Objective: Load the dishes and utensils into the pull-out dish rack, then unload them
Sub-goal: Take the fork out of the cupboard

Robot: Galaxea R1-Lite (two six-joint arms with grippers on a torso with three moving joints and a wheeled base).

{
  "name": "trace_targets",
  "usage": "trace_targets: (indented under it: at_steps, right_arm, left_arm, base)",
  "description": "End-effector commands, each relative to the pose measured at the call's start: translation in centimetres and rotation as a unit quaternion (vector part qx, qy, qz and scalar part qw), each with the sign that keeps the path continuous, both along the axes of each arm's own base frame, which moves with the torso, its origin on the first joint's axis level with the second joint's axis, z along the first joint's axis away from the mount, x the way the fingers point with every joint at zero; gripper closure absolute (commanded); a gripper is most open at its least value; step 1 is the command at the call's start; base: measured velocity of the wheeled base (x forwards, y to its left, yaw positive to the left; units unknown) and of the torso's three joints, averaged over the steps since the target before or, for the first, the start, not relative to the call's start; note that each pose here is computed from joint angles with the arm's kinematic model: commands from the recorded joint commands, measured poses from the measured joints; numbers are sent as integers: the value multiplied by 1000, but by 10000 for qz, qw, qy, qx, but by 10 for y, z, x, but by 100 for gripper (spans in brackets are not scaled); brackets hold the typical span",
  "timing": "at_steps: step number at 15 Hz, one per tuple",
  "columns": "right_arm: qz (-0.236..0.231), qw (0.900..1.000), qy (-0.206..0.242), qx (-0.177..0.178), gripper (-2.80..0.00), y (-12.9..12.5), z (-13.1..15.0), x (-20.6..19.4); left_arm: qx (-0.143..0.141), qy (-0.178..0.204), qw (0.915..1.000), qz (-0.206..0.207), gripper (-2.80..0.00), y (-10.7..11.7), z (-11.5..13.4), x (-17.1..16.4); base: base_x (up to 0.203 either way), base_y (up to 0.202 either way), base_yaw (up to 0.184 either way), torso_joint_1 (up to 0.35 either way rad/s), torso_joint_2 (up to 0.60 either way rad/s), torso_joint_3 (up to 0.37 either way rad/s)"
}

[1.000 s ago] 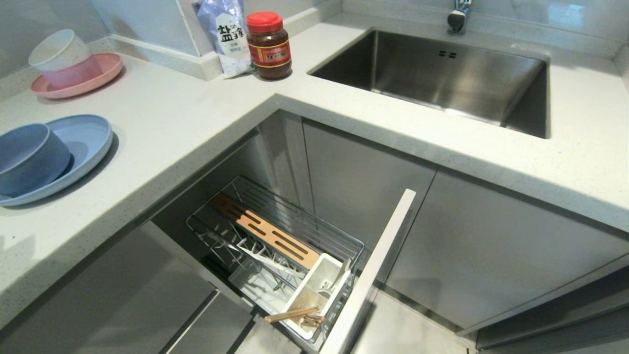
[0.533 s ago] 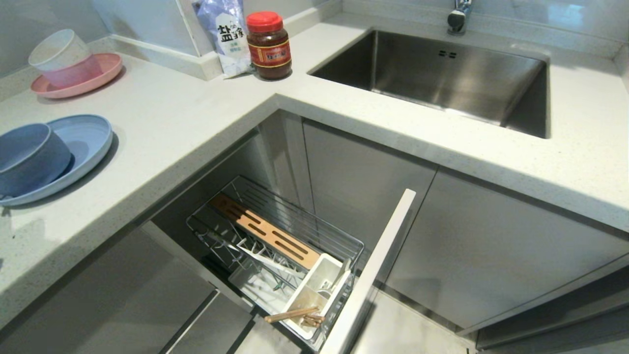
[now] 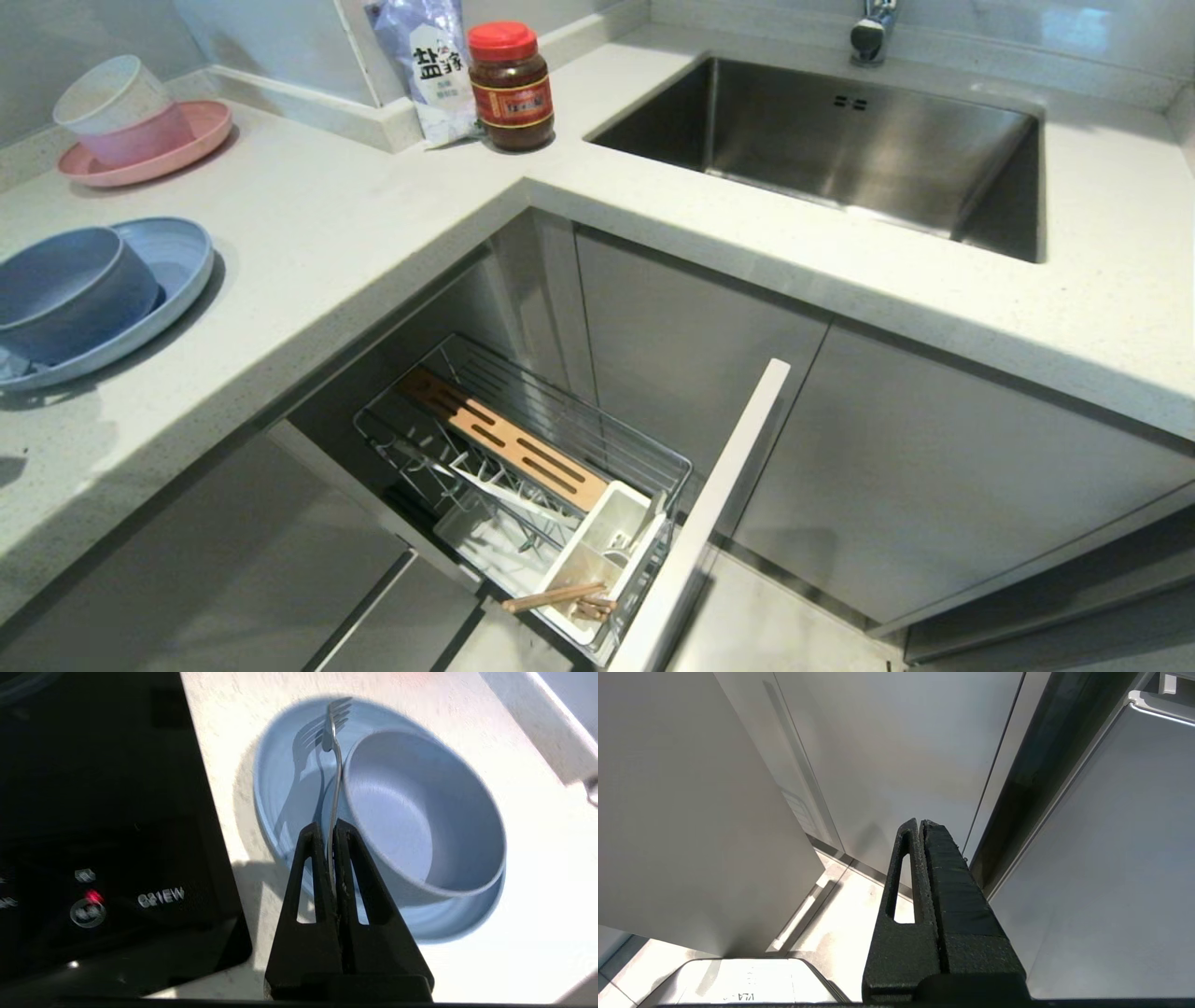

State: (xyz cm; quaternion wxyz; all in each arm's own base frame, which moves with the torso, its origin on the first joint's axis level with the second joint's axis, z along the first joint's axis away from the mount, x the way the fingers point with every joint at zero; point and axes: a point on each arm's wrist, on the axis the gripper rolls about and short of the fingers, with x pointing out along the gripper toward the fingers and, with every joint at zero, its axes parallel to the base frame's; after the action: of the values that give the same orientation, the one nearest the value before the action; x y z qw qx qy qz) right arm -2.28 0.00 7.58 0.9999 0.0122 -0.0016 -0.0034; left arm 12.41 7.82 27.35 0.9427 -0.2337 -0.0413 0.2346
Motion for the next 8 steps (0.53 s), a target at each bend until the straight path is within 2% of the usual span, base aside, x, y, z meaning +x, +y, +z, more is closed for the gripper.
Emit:
trace_targets:
  at_steps: [1, 8]
  right_arm:
    - [-4, 10000, -15, 0, 0, 0, 0, 0]
    - [3, 10000, -15, 0, 0, 0, 0, 0]
  left_arm:
    - [-50, 25, 9999, -102, 0, -2, -5, -2]
    - [-67, 3, 9998, -205, 0, -4, -8, -5]
  base:
    - [0, 0, 0, 0, 0, 0]
    - [0, 0, 0, 0, 0, 0]
